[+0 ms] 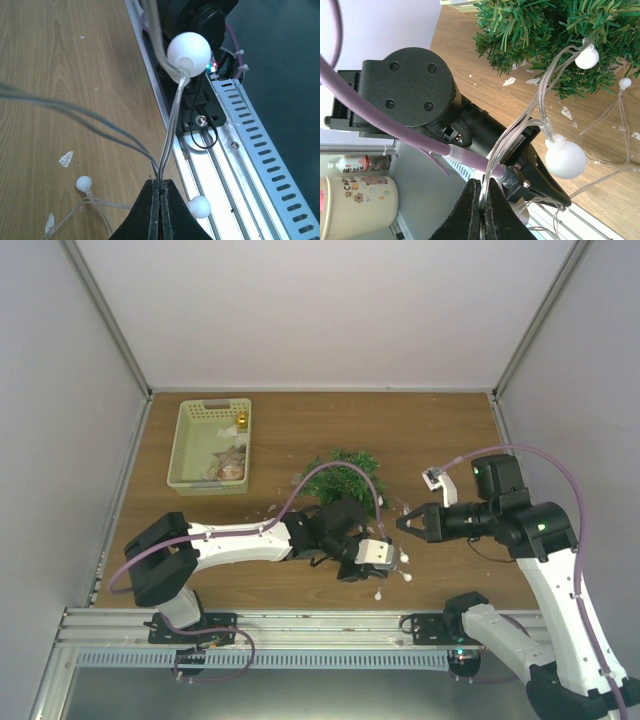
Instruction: Decorate the small christmas tree
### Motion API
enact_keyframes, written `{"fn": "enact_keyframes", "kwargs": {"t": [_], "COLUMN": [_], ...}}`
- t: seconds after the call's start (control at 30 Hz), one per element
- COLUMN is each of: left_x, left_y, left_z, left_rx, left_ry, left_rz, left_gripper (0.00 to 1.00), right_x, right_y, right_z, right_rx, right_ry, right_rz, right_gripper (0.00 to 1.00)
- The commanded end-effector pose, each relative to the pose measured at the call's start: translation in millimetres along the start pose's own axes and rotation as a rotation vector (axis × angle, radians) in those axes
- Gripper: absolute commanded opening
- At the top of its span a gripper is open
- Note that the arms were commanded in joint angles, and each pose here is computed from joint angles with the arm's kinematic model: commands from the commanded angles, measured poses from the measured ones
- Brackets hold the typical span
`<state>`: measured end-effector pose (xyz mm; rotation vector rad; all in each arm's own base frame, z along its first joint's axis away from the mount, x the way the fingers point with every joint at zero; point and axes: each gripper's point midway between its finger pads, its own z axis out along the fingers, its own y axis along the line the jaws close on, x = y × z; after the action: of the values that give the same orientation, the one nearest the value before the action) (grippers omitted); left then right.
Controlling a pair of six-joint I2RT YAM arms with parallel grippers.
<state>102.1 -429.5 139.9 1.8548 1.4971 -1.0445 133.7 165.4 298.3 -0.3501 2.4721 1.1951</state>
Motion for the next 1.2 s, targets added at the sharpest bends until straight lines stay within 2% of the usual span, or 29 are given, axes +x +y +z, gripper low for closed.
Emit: {"fn": "enact_keyframes", "kwargs": {"t": [0.0,0.27,0.57,1.17], "left_x": [-24,-27,-11,-9], "left_y": [-1,-17,-11,-20], "left_z": [-15,-39,-61,-101], "left_rx": [-0.02,0.011,-0.125,-0.201], "left_ry": [-0.009,0.061,0.116,0.171], "left_rz": [0.069,0.058,0.058,0.106], "left_gripper": [0.0,0.0,0.0,0.0], "right_x": [6,9,11,22], "right_y": [0,-1,1,-6], "right_z": [3,4,4,20], "right_rx": [-0.012,-0.019,-0.034,-0.105], "right_ry": [0.016,0.025,0.021,0.038], "right_rz": [-0.004,-0.008,-0.008,0.047], "right_gripper": [0.01,0.01,0.01,0.01]}}
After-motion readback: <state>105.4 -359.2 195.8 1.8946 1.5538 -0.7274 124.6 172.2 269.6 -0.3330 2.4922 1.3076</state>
